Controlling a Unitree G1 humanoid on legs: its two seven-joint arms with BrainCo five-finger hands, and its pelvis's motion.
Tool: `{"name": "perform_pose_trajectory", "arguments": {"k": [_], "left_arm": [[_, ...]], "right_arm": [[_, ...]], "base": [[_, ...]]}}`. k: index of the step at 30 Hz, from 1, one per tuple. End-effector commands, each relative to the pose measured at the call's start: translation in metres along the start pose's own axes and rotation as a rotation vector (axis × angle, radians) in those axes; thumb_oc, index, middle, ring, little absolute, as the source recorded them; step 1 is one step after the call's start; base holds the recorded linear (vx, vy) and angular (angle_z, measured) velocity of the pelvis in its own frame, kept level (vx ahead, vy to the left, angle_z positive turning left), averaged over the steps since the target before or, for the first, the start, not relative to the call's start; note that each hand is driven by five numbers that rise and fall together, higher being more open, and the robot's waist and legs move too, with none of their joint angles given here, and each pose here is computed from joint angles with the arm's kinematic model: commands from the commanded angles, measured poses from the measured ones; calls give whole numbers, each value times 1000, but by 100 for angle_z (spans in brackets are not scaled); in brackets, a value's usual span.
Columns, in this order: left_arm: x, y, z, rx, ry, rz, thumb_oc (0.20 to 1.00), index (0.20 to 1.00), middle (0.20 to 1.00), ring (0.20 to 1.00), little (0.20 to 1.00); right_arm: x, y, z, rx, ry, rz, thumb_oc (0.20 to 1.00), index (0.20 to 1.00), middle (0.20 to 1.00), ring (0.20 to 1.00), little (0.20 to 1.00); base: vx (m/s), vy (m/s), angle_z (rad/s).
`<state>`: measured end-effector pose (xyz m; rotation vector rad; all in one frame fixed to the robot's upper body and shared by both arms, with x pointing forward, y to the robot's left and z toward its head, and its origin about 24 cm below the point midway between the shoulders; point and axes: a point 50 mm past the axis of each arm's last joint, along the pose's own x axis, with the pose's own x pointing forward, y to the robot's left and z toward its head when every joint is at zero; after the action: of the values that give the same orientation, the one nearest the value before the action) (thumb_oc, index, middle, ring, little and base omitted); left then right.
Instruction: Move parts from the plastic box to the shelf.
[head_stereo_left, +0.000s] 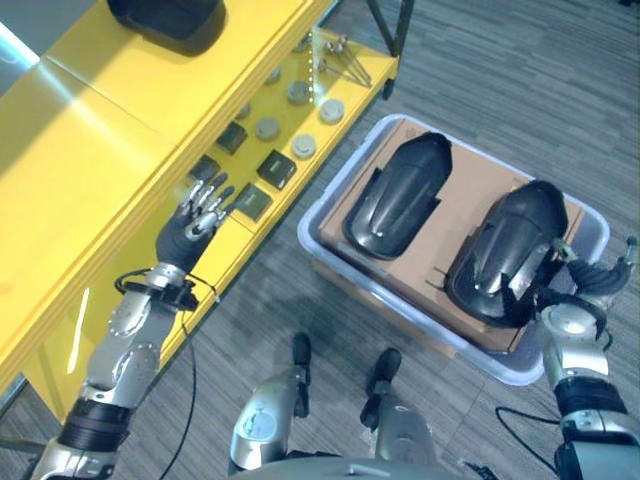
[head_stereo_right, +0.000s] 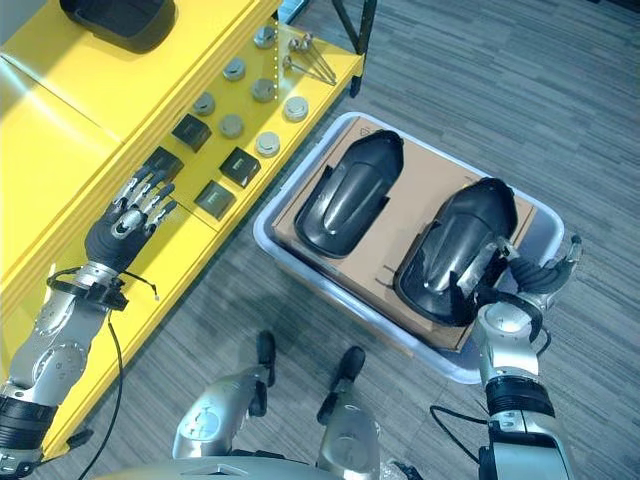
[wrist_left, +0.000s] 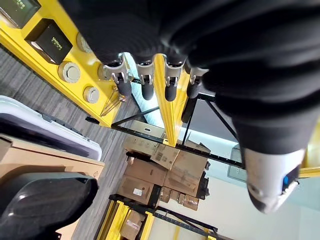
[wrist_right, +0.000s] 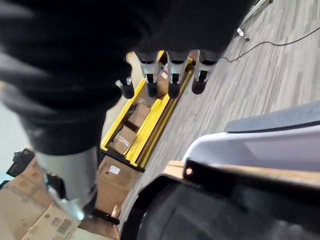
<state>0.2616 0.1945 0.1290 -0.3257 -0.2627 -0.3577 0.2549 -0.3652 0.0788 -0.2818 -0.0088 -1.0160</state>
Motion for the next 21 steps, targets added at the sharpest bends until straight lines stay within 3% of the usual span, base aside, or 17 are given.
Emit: {"name": "perform_pose_trajectory", "arguments": {"k": [1,21], "left_arm": [[0,-12,8,-21,-95,-58,1000,1000,1000,1000,1000],[4,-13,5,-19,-128,-30,1000,1000,1000,1000,1000]], "right_arm": [[3,1,11,-5,-63,39,1000,1000,1000,1000,1000],[-1,22,-1,-40,-3,127,1000,1000,1000,1000,1000]], "base": [[22,16,-4],[-11,12,-2]]}}
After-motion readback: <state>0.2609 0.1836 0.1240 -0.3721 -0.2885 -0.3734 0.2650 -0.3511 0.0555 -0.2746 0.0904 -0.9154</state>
